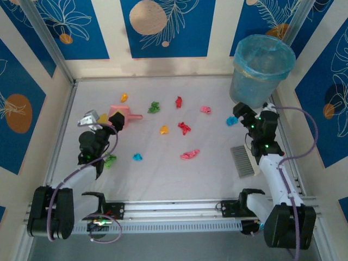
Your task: Sweep away the paper scraps from the table
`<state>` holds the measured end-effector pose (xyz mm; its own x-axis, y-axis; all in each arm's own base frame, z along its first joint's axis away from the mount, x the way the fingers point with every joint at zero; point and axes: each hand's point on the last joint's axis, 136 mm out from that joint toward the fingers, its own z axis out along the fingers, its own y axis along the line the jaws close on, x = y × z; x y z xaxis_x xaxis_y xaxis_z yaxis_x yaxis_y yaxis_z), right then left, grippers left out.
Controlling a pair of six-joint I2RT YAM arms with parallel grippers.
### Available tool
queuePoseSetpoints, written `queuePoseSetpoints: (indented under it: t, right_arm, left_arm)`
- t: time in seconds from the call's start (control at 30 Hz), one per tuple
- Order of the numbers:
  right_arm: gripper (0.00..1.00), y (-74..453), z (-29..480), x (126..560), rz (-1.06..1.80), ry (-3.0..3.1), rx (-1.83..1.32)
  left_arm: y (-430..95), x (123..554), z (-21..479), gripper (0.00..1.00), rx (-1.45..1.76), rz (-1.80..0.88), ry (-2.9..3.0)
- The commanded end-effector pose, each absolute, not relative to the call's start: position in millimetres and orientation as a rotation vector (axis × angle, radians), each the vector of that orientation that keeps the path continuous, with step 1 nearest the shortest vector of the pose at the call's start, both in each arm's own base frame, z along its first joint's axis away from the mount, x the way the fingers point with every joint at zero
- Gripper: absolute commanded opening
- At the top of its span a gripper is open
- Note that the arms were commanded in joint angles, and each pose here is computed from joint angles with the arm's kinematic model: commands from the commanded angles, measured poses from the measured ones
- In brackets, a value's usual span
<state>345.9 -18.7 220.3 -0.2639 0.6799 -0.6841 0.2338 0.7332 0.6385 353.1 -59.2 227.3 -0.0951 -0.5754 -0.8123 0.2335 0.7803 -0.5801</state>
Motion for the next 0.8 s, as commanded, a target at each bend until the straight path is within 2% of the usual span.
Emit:
queuePoseSetpoints:
  t: [0.0, 0.2, 0.43, 0.53, 0.77]
  right_arm:
    - [0.99, -18.6, 193.5, 330.9, 0.656, 1.876, 0.986]
    - [0.97, -49.7, 160.3, 287.2, 0.354, 2.033, 1.411]
    - [0.83, -75.3, 136.9, 237.4, 0.195, 2.046, 1.701]
    - [0.83, -82.6, 124.0, 229.9, 0.262, 2.019, 1.785]
    - [0.85, -98.8, 93.1, 214.6, 0.274, 2.013, 1.959]
  left_arm:
    - [-89.6, 350.3, 255.3, 1.0, -0.204, -0.768, 1.472]
    - [-191.6, 338.2, 255.2, 1.0, -0.01, -0.676, 1.58]
    - [-320.2, 295.4, 235.1, 1.0, 0.324, -0.504, 1.491]
    - [-345.7, 279.7, 228.7, 1.0, 0.426, -0.487, 1.424]
    - [-351.2, 279.0, 216.2, 1.0, 0.471, -0.475, 1.467]
